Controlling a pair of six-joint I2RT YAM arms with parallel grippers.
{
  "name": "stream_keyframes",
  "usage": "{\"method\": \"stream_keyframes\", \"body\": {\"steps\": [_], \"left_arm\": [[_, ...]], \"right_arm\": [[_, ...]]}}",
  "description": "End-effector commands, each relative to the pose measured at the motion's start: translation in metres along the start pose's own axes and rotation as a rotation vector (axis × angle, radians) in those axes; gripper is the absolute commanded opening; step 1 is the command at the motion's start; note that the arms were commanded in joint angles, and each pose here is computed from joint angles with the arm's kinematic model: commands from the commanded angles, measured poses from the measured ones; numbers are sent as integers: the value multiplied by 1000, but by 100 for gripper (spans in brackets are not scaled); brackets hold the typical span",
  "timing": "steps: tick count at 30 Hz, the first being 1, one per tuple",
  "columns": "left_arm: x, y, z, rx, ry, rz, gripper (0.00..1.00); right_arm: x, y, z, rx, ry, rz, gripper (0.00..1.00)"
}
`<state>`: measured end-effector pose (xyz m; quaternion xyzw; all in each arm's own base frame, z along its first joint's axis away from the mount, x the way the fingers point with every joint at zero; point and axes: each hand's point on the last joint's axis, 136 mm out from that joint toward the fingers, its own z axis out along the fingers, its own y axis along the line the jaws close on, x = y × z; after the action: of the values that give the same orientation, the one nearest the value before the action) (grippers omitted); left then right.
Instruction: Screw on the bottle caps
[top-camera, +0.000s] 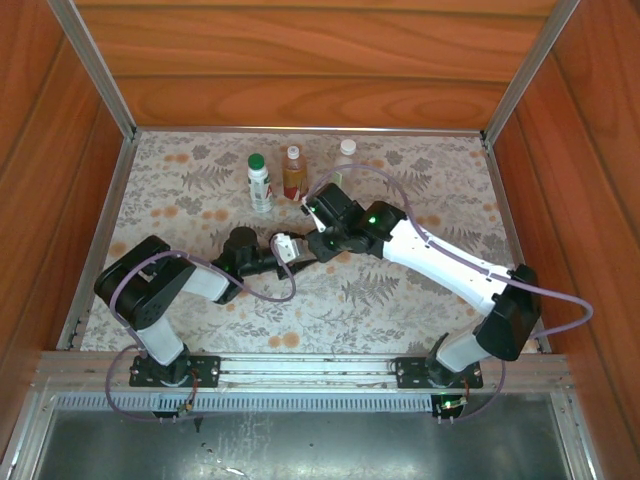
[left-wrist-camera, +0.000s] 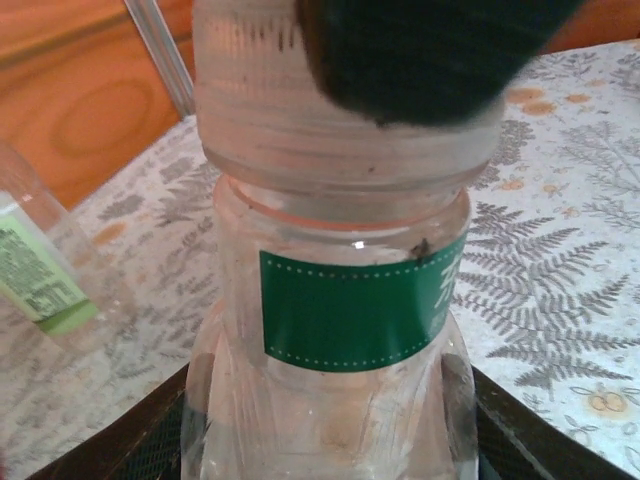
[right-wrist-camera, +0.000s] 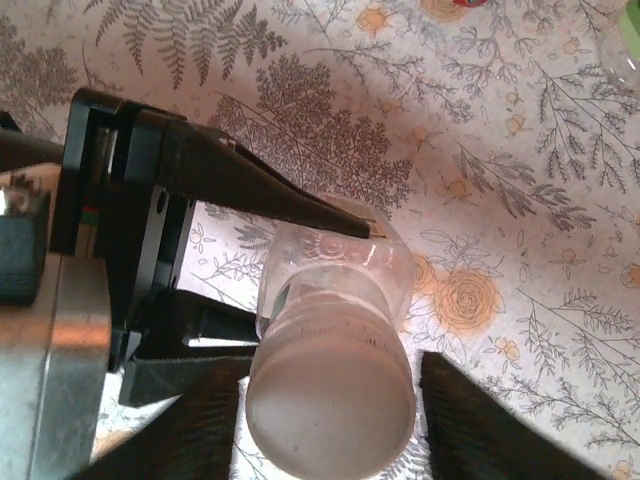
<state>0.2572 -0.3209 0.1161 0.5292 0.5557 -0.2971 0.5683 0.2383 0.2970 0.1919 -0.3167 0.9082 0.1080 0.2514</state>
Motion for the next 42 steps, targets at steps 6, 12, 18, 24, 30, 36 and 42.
{"method": "stream_keyframes", "body": {"steps": [6,12,18,24,30,36,42], "left_arm": [[-23,-18,-3,88,-98,70,56],[-27,-18,-6,84,-108,81,56],[-29,-15,-9,65,-107,76,56],[-32,-11,-8,49,-108,57,57],[-32,-7,-10,14,-99,57,73],[-38,-7,-11,27,-118,48,74],[-45,-10,-15,34,-135,49,68]], "right_arm": [[2,10,-30,-91,-186,-415,76],[-5,14,-25,-94,-193,-484,74],[-1,16,-8,-102,-134,-455,52],[-6,22,-9,-132,-146,-397,31],[-18,36,-29,-235,-247,-303,24],[-19,40,-38,-285,-281,-260,24],[-8,23,-30,-193,-215,-296,24]]}}
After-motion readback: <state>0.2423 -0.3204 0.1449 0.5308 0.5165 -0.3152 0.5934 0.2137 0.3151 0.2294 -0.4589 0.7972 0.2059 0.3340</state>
